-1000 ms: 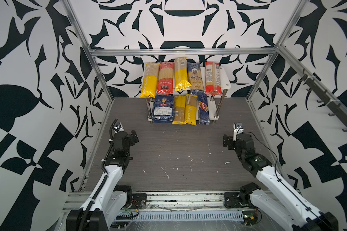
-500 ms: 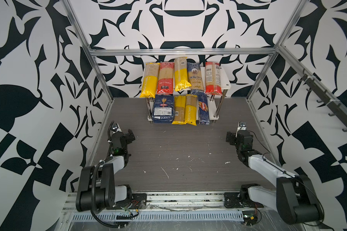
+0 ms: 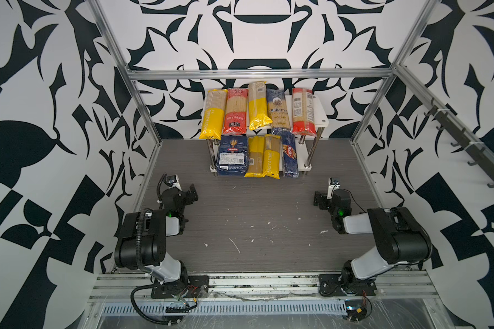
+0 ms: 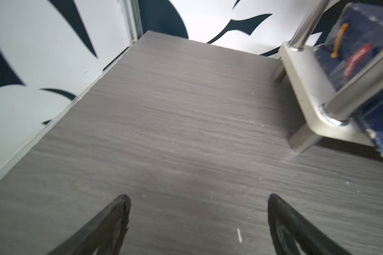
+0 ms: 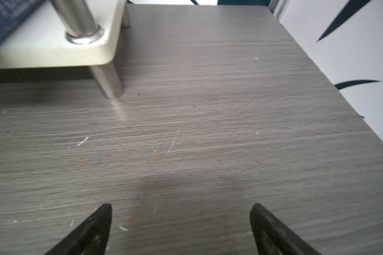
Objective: Arrange pasta packages on shelves
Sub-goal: Reset both arms
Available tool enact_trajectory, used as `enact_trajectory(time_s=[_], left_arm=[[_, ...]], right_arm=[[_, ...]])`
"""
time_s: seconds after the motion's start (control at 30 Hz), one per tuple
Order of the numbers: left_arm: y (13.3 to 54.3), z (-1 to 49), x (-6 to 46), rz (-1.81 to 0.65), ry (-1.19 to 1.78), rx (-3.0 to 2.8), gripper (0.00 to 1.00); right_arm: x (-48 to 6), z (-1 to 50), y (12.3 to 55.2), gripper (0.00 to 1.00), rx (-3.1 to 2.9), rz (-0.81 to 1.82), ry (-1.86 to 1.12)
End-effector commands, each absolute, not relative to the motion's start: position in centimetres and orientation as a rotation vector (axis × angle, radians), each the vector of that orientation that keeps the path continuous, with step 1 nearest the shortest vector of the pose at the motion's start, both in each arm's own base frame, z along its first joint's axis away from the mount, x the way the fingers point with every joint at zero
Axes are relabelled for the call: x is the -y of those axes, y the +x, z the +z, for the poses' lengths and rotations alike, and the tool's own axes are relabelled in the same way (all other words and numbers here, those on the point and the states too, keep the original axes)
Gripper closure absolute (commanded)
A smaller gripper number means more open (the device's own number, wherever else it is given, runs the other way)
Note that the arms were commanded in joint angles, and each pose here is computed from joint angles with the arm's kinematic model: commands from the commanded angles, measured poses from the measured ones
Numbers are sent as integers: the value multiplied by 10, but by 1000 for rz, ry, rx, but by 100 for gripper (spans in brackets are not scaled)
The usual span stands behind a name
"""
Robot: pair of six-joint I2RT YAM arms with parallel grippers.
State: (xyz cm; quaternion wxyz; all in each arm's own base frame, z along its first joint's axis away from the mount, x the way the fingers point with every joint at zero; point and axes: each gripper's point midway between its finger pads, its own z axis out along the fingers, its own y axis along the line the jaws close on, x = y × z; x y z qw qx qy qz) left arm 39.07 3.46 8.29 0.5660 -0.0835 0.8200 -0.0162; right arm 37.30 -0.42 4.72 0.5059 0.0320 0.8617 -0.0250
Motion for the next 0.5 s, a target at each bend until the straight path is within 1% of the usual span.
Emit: enact_trajectory(time_s=[0.0, 0.47], left_arm=[[397, 87, -27, -74, -136, -1928, 1], [396, 89, -28, -73, -146, -1919, 1]], right_arm=[[0, 78, 387, 0, -1958, -32, 50], [0, 79, 385, 0, -1950, -34, 52]])
